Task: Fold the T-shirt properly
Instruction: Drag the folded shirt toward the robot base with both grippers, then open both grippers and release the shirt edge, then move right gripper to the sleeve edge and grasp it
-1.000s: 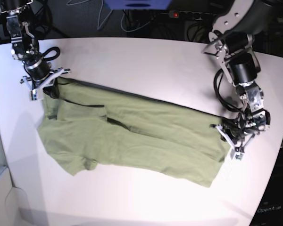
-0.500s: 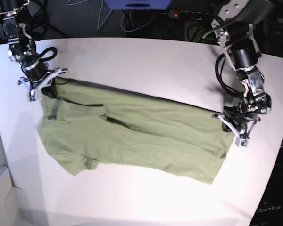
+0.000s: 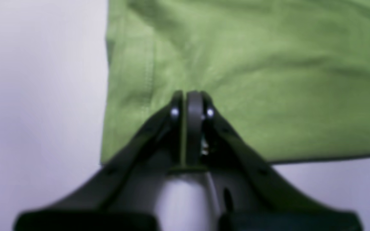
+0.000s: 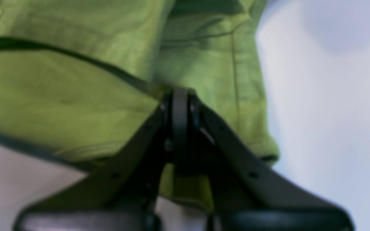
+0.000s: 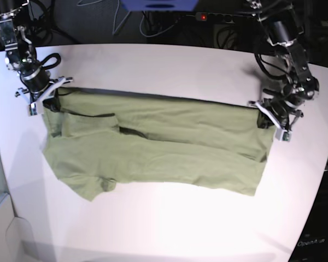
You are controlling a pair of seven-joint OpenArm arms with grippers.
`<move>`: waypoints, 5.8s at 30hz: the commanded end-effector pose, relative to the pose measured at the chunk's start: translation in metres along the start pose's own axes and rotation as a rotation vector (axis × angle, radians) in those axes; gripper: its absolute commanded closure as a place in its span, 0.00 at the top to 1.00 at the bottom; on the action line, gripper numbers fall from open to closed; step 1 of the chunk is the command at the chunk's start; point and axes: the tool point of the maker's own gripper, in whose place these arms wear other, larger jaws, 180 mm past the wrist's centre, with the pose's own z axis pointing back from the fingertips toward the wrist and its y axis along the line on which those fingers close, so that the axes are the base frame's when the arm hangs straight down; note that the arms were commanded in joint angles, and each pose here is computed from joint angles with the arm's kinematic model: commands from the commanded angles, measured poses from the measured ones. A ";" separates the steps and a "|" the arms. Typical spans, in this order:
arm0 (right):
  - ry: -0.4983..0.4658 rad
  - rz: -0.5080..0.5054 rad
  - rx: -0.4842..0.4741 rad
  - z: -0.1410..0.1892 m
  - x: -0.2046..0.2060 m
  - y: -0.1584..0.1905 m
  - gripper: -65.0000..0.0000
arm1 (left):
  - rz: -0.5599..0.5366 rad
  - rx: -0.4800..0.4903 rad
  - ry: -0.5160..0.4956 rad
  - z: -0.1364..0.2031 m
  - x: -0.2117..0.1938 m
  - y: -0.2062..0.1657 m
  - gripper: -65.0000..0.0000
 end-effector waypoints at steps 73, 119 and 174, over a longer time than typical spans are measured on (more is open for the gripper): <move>0.108 -0.007 0.012 0.063 -0.089 0.013 0.02 | -0.141 0.262 0.466 0.105 -0.122 0.041 0.03; -0.137 0.183 0.022 0.048 0.120 0.004 0.03 | -0.102 0.516 0.247 0.135 0.030 0.110 0.04; 0.133 0.034 0.424 -0.144 0.125 0.065 0.02 | -0.129 0.549 0.183 0.144 0.055 0.107 0.04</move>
